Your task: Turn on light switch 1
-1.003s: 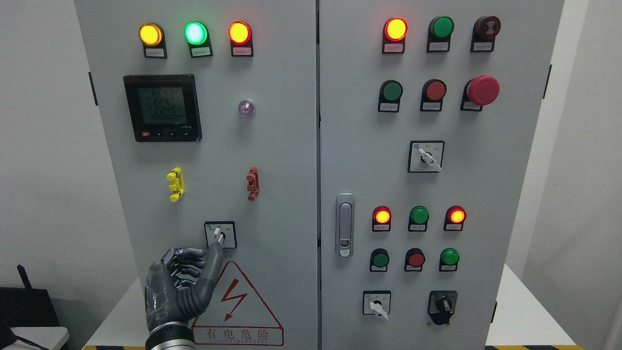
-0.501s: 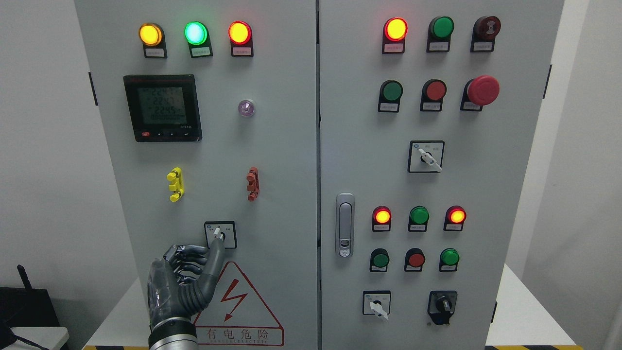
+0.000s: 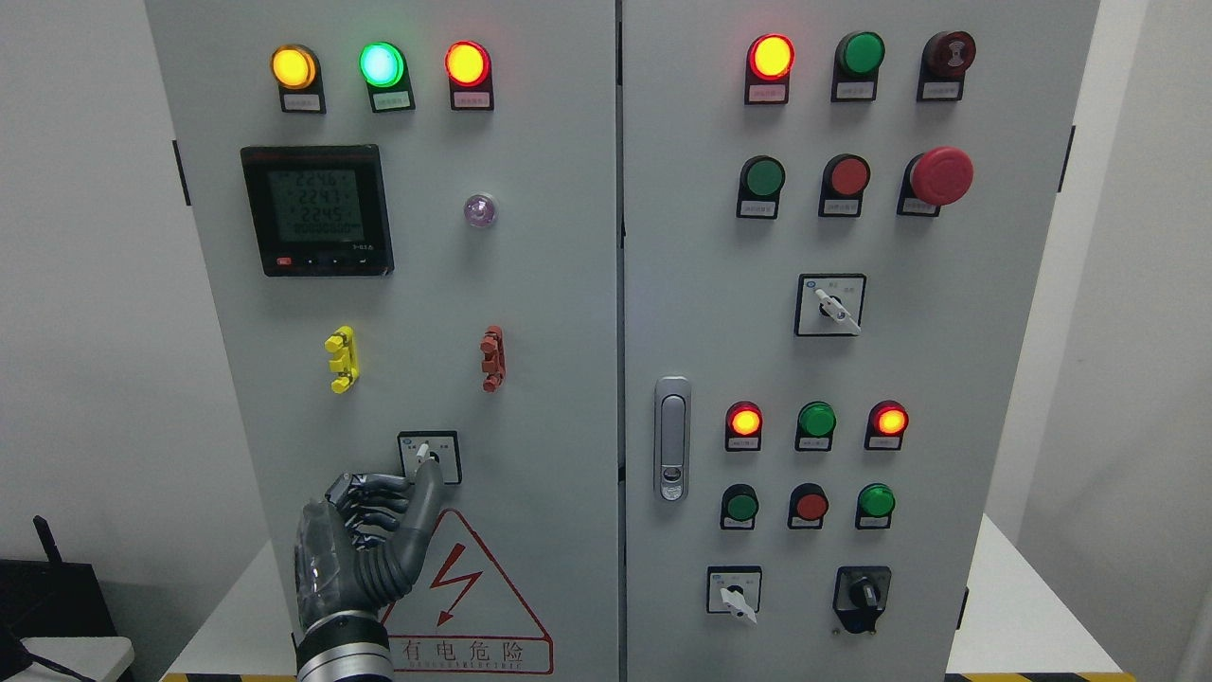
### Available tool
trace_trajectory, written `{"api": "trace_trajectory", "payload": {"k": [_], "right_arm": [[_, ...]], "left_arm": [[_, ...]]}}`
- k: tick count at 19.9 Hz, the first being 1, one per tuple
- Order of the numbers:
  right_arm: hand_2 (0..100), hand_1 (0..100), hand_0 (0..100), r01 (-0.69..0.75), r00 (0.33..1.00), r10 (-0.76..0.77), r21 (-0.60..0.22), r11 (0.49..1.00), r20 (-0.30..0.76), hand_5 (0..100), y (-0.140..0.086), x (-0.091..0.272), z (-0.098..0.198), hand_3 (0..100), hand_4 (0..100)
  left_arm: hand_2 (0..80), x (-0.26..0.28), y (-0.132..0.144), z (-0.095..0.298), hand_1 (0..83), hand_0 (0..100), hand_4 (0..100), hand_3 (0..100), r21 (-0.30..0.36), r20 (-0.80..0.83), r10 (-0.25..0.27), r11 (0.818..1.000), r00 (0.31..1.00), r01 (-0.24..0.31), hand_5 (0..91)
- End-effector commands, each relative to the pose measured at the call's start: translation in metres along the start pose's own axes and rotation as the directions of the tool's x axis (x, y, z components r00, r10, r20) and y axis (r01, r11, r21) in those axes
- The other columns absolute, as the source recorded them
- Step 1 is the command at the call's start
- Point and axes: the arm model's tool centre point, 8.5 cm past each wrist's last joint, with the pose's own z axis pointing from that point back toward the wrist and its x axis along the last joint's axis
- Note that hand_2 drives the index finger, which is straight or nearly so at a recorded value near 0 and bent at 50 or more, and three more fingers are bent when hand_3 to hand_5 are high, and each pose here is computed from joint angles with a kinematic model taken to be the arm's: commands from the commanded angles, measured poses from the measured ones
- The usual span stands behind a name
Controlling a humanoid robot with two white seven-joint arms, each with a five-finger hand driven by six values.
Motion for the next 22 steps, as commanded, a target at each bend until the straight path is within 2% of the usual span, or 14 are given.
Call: {"api": "trace_trajectory", "payload": {"k": [1, 22], "right_arm": [[0, 39, 12, 0.017, 1.000, -0.017, 0.001, 1.000, 0.000, 0, 0.0001, 0.0000, 0.0000, 0, 0], [0, 39, 12, 0.017, 1.000, -0.017, 0.001, 1.000, 0.000, 0, 0.0001, 0.0000, 0.0000, 0, 0]], "left_arm": [[54.5, -0.0004, -0.0088, -0.0013, 51.2, 14, 74, 72, -0.018, -0.009, -0.006, 1.000, 1.000, 0.006, 68.9], [54.9, 0.0023, -0.0124, -0.0043, 48.7, 15, 75, 73, 0.001, -0.032, -0.017, 1.000, 0.999, 0.017, 69.8]]}}
